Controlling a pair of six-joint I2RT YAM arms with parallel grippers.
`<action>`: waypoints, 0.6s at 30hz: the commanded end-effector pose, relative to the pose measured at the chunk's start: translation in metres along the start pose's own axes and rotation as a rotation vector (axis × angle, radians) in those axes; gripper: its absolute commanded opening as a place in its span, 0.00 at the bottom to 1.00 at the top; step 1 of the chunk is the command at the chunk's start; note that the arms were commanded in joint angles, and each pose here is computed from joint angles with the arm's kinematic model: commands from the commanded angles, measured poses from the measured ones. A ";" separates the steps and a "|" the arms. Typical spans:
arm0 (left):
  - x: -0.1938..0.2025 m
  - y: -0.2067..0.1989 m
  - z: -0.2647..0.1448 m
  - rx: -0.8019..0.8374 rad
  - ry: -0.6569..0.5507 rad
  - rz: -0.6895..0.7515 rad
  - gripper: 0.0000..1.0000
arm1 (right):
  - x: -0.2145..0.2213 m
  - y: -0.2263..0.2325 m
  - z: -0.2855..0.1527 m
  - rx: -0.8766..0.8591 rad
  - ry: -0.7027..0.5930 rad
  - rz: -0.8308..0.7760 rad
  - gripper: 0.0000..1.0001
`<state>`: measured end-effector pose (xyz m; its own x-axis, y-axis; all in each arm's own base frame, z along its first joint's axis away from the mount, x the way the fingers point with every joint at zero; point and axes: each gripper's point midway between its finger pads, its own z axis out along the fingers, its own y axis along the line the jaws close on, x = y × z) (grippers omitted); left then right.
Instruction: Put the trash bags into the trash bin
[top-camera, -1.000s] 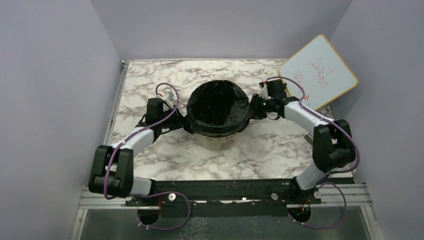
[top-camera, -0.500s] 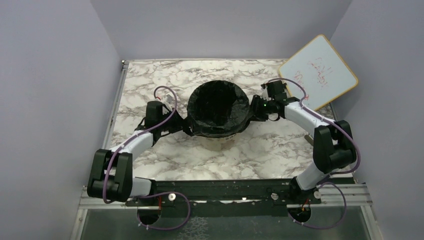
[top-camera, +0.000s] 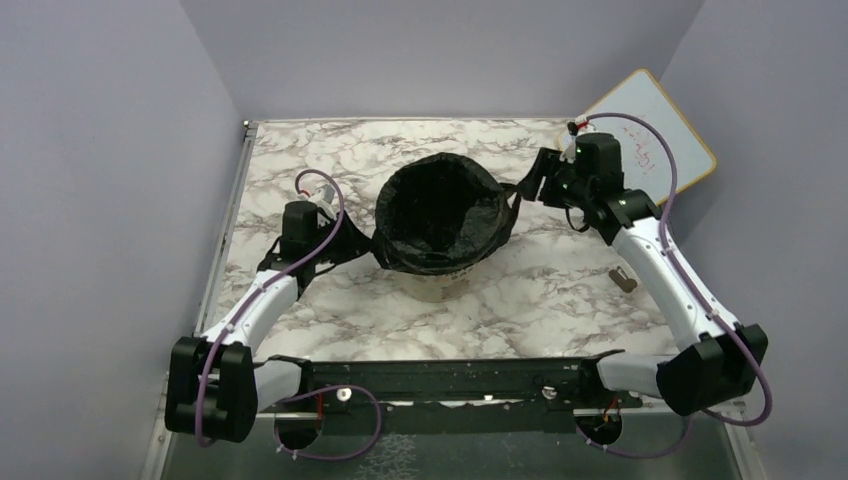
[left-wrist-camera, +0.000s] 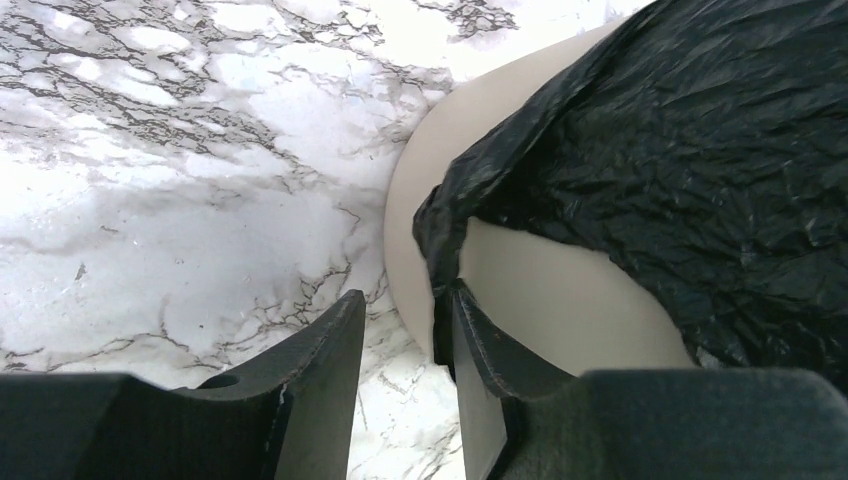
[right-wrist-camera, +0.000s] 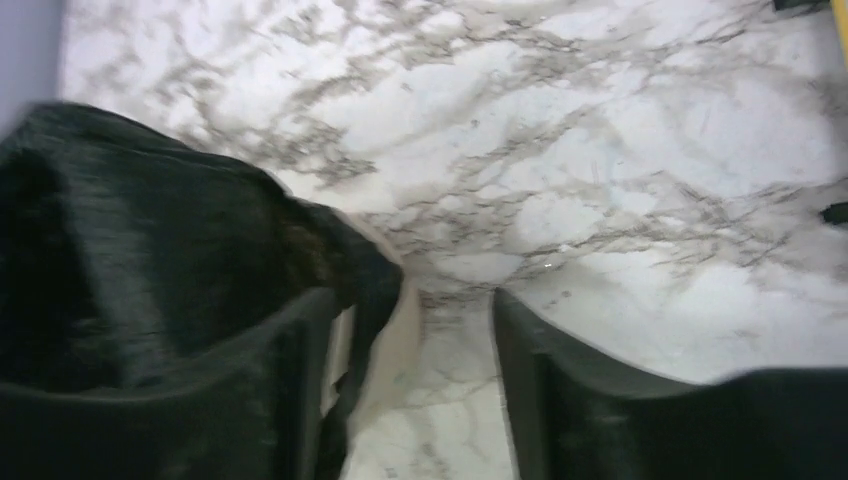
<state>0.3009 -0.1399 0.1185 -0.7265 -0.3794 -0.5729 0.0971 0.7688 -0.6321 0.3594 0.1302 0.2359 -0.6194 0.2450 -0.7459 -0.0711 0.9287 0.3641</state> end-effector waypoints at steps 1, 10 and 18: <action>-0.013 -0.003 -0.009 -0.011 -0.054 0.023 0.40 | -0.027 0.021 -0.031 -0.103 -0.115 -0.047 0.73; -0.011 -0.009 -0.011 0.014 -0.041 0.018 0.42 | 0.022 0.004 -0.002 -0.039 0.061 0.068 0.79; -0.009 -0.011 -0.016 0.014 -0.039 0.021 0.42 | 0.109 0.016 0.046 -0.214 0.324 0.193 0.72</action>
<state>0.2949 -0.1380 0.1288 -0.7134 -0.3831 -0.5868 0.1051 0.7694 -0.6301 0.3366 0.1539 0.1561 -0.7747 0.2798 -0.5670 -0.0330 0.8776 0.4782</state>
